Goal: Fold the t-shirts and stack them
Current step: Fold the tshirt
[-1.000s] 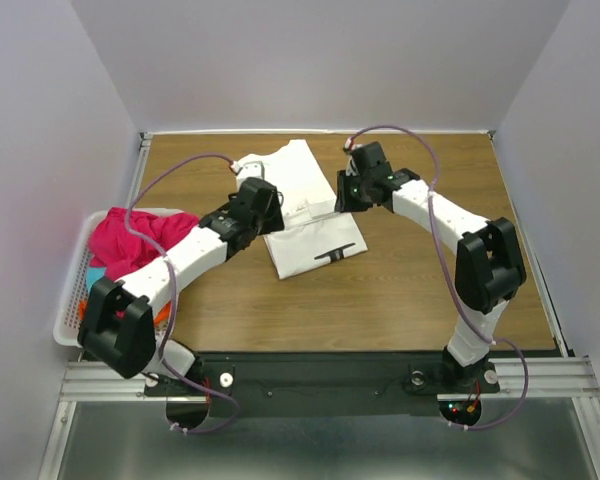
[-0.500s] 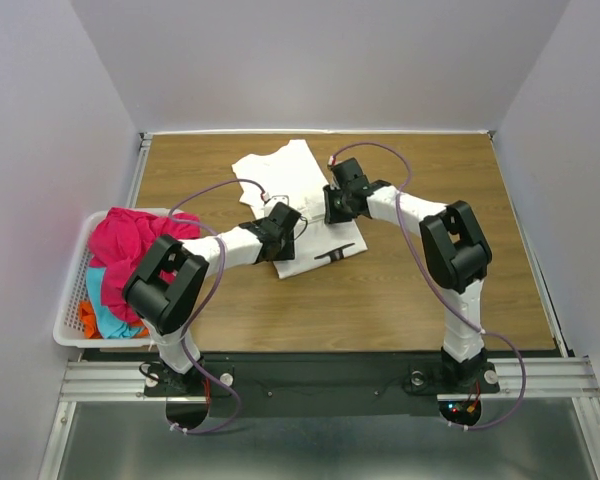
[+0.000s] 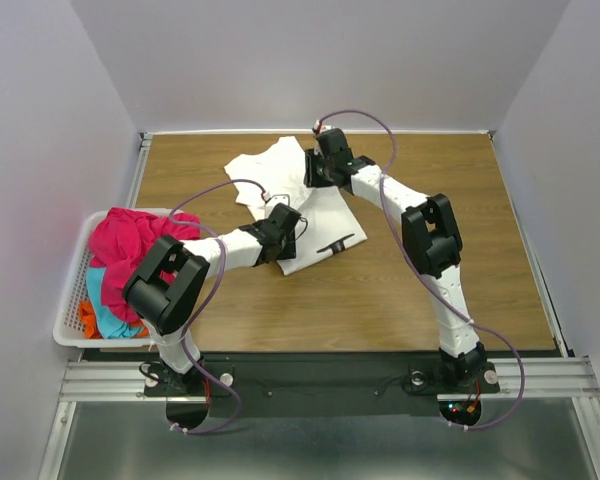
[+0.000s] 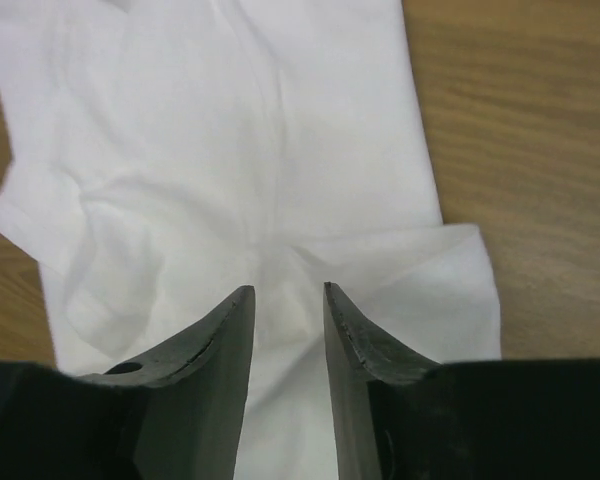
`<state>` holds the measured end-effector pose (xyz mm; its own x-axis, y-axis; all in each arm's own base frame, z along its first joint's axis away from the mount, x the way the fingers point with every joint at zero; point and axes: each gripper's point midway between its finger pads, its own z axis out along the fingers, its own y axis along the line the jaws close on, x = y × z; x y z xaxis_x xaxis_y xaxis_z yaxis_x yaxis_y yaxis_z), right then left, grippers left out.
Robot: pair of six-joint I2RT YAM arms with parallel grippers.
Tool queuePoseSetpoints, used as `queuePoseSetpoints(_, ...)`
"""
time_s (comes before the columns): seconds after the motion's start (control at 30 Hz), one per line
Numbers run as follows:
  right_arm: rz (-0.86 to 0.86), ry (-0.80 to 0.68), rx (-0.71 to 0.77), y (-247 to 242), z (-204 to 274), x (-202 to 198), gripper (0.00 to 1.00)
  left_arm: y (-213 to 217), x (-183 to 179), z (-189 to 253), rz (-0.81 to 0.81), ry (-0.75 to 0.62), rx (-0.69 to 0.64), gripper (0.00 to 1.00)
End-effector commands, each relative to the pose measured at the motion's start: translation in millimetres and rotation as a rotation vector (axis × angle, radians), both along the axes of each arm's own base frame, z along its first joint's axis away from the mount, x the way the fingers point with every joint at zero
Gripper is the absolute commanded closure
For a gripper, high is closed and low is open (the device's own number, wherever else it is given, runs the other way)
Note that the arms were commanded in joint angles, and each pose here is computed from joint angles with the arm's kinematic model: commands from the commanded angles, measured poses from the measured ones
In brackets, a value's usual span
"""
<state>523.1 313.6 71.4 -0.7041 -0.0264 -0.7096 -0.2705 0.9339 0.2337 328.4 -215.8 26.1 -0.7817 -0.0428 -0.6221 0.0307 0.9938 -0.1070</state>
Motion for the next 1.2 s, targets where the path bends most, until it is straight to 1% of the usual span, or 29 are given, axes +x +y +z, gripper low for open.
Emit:
queuePoseSetpoints(0.0, -0.038, -0.240, 0.095, 9.9, 105.1, 36.8, 0.58, 7.0, -16.8, -18.9, -0.027, 0.065, 0.045, 0.47)
queuePoseSetpoints(0.07, -0.029, -0.239, 0.110, 7.7, 114.5, 30.0, 0.55, 6.4, -11.3, -11.8, -0.024, 0.046, 0.047, 0.47)
queuePoseSetpoints(0.2, -0.017, -0.158, 0.114, -4.8, 102.4, -6.6, 0.55, 6.3, 4.9, 3.7, -0.004, 0.009, 0.032, 0.47)
queuePoseSetpoints(0.23, -0.016, -0.110, 0.103, -12.0, 87.2, -25.1, 0.55, 5.6, 11.2, 10.5, 0.001, -0.006, 0.027, 0.47)
queuePoseSetpoints(0.3, 0.000, -0.055, 0.114, -16.0, 75.8, -46.1, 0.55, 10.3, 20.5, 14.3, 0.012, -0.017, 0.030, 0.47)
queuePoseSetpoints(0.37, 0.006, 0.006, 0.094, -26.9, 53.9, -70.7, 0.55, 12.3, 31.5, 22.3, 0.022, -0.034, 0.027, 0.47)
queuePoseSetpoints(0.5, 0.015, 0.085, 0.052, -44.7, 21.0, -104.0, 0.56, 24.3, 51.8, 27.7, 0.044, -0.049, 0.048, 0.47)
queuePoseSetpoints(0.6, -0.001, 0.109, 0.015, -59.3, 4.8, -120.5, 0.56, 40.5, 79.6, 38.4, 0.074, -0.081, 0.079, 0.47)
queuePoseSetpoints(0.63, -0.004, 0.119, 0.007, -62.2, 0.3, -125.4, 0.56, 40.2, 83.7, 39.3, 0.072, -0.084, 0.090, 0.47)
queuePoseSetpoints(0.7, -0.008, 0.123, 0.001, -66.3, -1.9, -131.0, 0.56, 55.4, 96.9, 34.7, 0.106, -0.072, 0.117, 0.47)
queuePoseSetpoints(0.8, -0.012, 0.124, -0.002, -73.4, -1.0, -141.8, 0.56, 75.7, 125.4, 47.6, 0.172, -0.086, 0.085, 0.47)
queuePoseSetpoints(0.87, -0.019, 0.116, -0.006, -76.8, 1.5, -143.1, 0.56, 94.6, 137.9, 52.7, 0.226, -0.090, 0.068, 0.47)
queuePoseSetpoints(0.93, -0.021, 0.103, 0.004, -77.8, 9.2, -145.0, 0.56, 101.4, 148.9, 57.7, 0.245, -0.089, 0.041, 0.47)
queuePoseSetpoints(1.03, -0.020, 0.085, 0.014, -77.7, 18.1, -144.8, 0.56, 109.3, 152.7, 61.7, 0.257, -0.074, 0.019, 0.47)
queuePoseSetpoints(1.07, -0.020, 0.078, 0.019, -77.0, 21.5, -143.7, 0.56, 108.1, 148.9, 62.3, 0.252, -0.067, 0.014, 0.46)
queuePoseSetpoints(1.1, -0.019, 0.073, 0.023, -76.4, 24.0, -143.0, 0.56, 105.0, 145.7, 73.7, 0.251, -0.085, -0.015, 0.45)
queuePoseSetpoints(1.13, -0.017, 0.070, 0.024, -76.0, 25.3, -142.8, 0.56, 100.7, 135.0, 69.1, 0.235, -0.064, -0.039, 0.41)
queuePoseSetpoints(1.17, -0.020, 0.073, 0.024, -77.3, 24.0, -141.5, 0.57, 97.6, 128.1, 83.6, 0.227, -0.087, -0.066, 0.41)
